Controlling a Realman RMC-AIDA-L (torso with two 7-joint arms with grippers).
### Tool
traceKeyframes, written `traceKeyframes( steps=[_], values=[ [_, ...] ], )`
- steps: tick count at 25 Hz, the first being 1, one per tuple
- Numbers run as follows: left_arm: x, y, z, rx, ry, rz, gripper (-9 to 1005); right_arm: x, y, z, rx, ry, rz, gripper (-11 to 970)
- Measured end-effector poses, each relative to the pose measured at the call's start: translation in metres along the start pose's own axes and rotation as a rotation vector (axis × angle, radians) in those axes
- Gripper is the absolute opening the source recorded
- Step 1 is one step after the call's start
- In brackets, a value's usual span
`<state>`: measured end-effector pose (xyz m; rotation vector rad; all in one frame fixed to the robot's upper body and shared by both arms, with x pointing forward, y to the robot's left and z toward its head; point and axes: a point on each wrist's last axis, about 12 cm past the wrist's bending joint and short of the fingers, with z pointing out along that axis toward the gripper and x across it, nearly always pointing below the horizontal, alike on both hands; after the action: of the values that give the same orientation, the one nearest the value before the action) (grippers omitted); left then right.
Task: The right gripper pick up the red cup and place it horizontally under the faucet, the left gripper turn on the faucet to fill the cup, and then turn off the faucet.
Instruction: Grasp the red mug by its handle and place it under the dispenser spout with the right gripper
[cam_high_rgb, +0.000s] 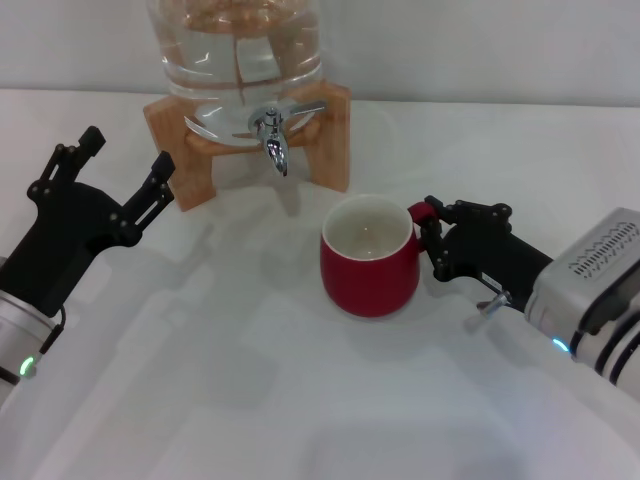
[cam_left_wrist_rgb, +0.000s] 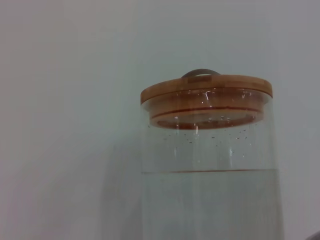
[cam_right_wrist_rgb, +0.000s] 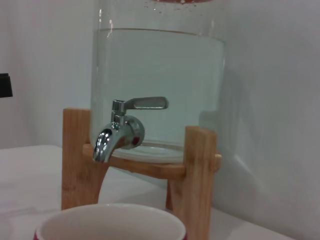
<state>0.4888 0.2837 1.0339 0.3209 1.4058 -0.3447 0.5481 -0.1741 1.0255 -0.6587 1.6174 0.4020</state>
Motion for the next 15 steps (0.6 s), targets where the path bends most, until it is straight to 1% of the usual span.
traceKeyframes(
  steps=[15],
  values=[
    [0.004, -0.001, -0.007, -0.009, 0.015, -0.007, 873, -0.014, 0.009, 0.022, -0.048, 0.021, -0.014, 118]
  ],
)
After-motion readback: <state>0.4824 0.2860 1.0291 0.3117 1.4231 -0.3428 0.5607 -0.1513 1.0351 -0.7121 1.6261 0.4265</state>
